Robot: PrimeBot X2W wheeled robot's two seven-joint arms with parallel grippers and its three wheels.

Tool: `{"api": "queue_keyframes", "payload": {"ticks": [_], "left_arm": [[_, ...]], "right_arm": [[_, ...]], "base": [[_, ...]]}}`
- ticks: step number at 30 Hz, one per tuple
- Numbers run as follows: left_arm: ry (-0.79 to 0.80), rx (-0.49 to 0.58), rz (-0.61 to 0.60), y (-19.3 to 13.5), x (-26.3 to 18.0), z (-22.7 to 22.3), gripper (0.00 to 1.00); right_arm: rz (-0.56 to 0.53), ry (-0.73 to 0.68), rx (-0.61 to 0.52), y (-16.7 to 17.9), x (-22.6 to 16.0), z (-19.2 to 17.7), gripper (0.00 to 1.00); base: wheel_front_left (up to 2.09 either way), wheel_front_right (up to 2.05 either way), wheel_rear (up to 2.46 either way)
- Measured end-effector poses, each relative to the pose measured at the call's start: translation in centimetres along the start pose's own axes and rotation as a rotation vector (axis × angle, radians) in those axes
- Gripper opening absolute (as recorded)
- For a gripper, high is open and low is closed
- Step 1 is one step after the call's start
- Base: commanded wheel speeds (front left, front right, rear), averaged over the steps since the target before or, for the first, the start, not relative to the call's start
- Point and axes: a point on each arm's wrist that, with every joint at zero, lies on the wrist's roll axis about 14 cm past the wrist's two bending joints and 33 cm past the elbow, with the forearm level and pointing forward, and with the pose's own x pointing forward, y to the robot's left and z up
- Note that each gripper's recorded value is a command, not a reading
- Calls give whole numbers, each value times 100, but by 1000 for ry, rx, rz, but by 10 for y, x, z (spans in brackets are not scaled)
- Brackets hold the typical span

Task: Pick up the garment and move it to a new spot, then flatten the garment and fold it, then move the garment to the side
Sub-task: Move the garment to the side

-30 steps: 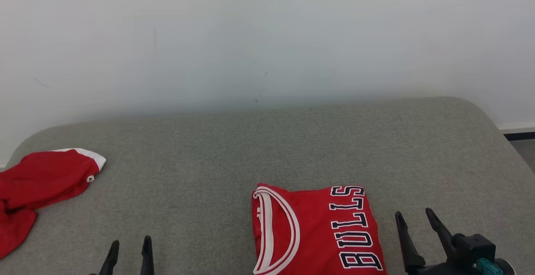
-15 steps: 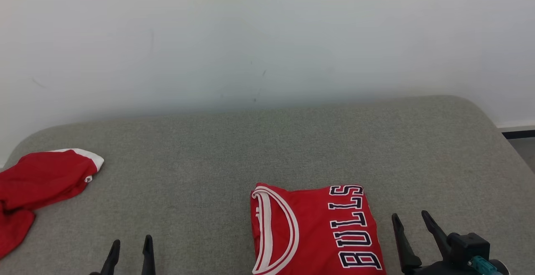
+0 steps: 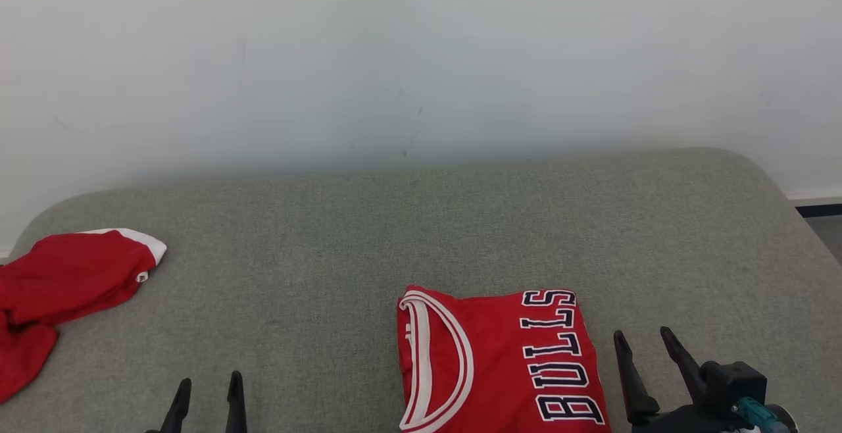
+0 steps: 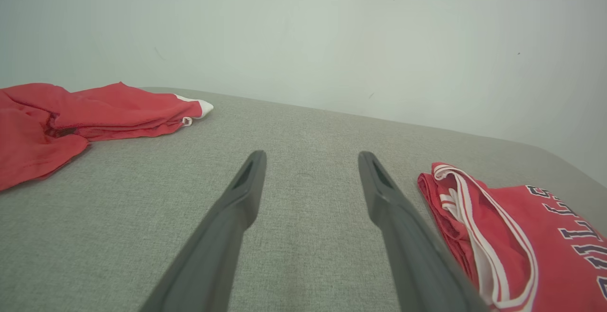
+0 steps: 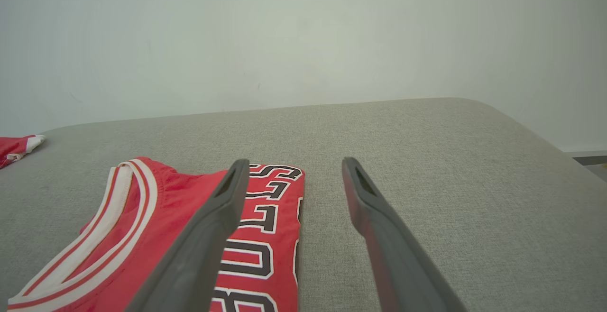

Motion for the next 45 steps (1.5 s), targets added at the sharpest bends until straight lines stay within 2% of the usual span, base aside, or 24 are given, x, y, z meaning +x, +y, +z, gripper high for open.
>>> {"api": "queue_keyframes", "payload": {"ticks": [7, 10, 17, 19, 22, 27, 30, 35, 36, 37, 38, 44, 45], "left_arm": [[5, 1, 1, -1, -1, -2, 100], [7, 0, 6, 0, -3, -3, 100], [28, -8, 23, 4, -8, -9, 100], [34, -9, 34, 7, -11, -11, 100], [41, -12, 50, 11, -14, -13, 100], [51, -10, 78, 19, -18, -16, 100], [58, -10, 88, 22, -18, -18, 100], [64, -14, 86, 21, -14, -19, 100], [63, -16, 84, 20, -13, -19, 100], [62, -15, 85, 20, -12, -19, 100], [60, -15, 81, 19, -9, -18, 100], [41, -13, 58, 14, 8, -13, 100], [31, -12, 47, 11, 17, -11, 100]], "right_arm": [[39, 15, -28, 6, 20, 11, 100], [35, 80, -44, -1, 30, 6, 100], [20, 301, -5, -5, 49, -29, 100], [29, 394, -57, -7, 48, -49, 100], [21, 478, -19, -5, 47, -68, 100], [33, 633, -25, 2, 40, -102, 100], [44, 702, 25, 13, 37, -117, 100], [51, 805, -23, 8, 37, -126, 100], [55, 814, -39, 7, 39, -126, 62], [60, 823, -59, 6, 40, -126, 16], [63, 828, -82, 3, 42, -124, 0], [83, 808, -265, -17, 66, -103, 0], [84, 790, -348, -28, 79, -89, 0]], "base": [[0, 0, 0], [0, 0, 0], [0, 0, 0], [0, 0, 0], [0, 0, 0], [0, 0, 0], [0, 0, 0], [0, 0, 0], [0, 0, 0], [0, 0, 0], [0, 0, 0], [0, 0, 0], [0, 0, 0]]}}
